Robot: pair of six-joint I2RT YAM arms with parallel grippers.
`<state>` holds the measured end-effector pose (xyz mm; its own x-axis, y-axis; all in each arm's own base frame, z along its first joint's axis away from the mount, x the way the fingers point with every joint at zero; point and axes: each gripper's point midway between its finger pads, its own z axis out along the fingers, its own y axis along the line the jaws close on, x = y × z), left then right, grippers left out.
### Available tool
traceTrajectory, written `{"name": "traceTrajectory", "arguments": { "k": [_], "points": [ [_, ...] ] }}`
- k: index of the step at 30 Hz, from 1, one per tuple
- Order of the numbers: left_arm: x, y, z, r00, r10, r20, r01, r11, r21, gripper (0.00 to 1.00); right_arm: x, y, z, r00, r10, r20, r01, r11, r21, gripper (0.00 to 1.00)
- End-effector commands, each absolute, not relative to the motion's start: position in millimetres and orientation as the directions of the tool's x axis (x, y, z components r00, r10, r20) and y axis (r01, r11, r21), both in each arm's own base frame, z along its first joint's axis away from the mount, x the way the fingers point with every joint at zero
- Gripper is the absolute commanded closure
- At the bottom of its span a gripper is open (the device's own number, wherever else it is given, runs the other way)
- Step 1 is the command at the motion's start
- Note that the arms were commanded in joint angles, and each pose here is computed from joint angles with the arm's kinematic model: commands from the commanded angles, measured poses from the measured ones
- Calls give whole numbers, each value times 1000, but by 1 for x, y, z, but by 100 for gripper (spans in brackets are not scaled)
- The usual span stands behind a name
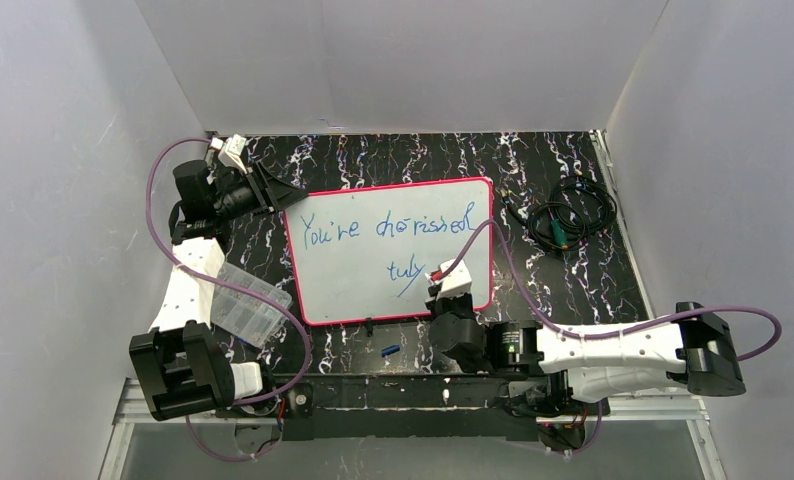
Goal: Write a sentence on the whiteboard
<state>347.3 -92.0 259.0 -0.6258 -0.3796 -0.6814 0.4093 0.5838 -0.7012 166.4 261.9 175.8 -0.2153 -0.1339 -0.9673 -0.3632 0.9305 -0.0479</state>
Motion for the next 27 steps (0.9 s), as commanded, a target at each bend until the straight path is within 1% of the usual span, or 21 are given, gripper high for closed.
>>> {"name": "traceTrajectory", "arguments": {
  "k": [1,19,23,27],
  "points": [
    [337,-100,268,-621,-362,-695,446,566,-693,57,172,259,183,-196,-109,-974,-313,949,-43,99],
    [337,-99,268,-620,-361,-696,447,567,-692,57,181,260,164,-215,-151,-965,-298,951,-82,99],
    [336,-100,270,-617,-360,-700,449,568,-689,57,180,262,176,-214,-120,-969,-319,947,-47,99],
    [336,-98,270,-609,-353,-710,449,585,-675,55,172,273,207,-199,-45,-979,-421,906,44,99]
  ]
}}
